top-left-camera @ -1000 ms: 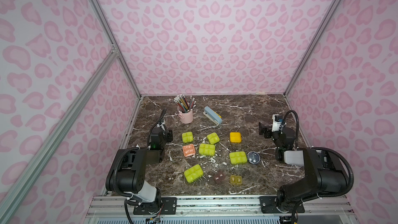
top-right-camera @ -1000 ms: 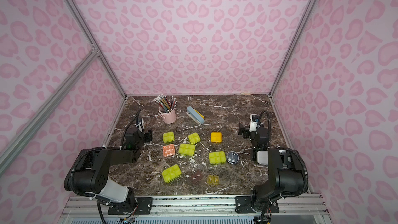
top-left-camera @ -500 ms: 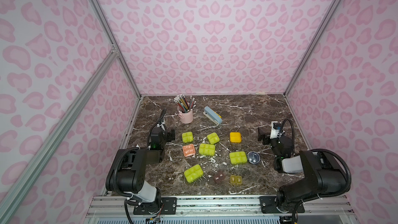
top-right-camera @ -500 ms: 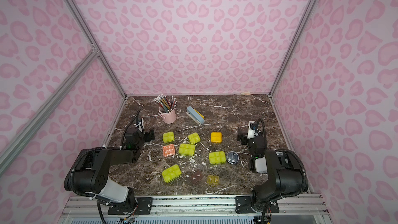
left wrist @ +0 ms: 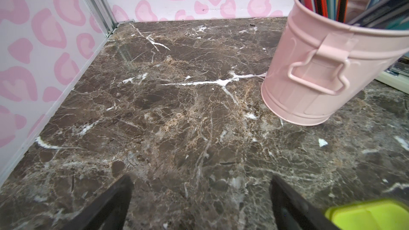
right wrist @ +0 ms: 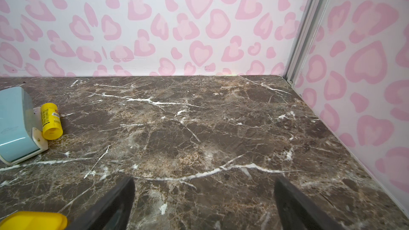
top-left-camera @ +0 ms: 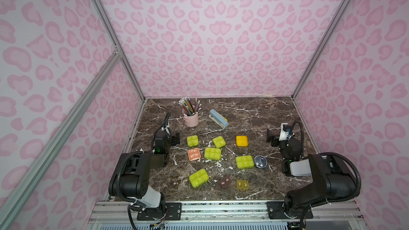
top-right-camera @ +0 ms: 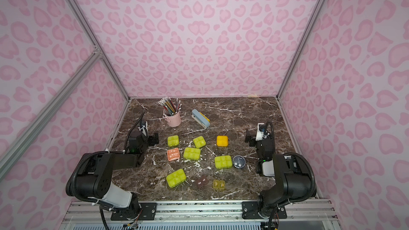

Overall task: Close pillboxes
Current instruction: Reset both arms

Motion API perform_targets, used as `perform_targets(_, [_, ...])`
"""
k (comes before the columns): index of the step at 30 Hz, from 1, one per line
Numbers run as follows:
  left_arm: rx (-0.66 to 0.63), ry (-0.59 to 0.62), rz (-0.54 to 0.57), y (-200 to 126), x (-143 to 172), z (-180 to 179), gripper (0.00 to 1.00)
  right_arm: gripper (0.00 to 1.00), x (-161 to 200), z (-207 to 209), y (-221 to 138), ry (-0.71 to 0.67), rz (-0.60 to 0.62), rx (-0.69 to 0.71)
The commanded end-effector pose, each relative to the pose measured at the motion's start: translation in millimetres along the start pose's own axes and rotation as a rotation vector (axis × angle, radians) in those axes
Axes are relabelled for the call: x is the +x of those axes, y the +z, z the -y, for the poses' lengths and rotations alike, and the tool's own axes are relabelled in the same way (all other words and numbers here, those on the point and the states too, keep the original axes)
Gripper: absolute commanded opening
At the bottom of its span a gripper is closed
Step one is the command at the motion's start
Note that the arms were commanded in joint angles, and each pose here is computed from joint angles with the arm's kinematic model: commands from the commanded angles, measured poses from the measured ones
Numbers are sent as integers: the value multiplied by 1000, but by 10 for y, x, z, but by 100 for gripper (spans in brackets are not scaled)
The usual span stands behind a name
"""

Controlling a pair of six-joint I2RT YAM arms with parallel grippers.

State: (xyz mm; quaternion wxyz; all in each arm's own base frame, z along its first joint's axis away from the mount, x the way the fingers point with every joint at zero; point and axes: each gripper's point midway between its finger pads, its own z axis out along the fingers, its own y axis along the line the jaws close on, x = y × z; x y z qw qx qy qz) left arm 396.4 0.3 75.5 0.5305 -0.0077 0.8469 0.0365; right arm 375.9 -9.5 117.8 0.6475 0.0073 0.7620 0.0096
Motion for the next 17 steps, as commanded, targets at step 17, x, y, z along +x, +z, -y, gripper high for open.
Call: perform_targets(17, [-3, 6, 40, 5, -102, -3, 98, 99, -89, 11, -1, -2, 38, 8])
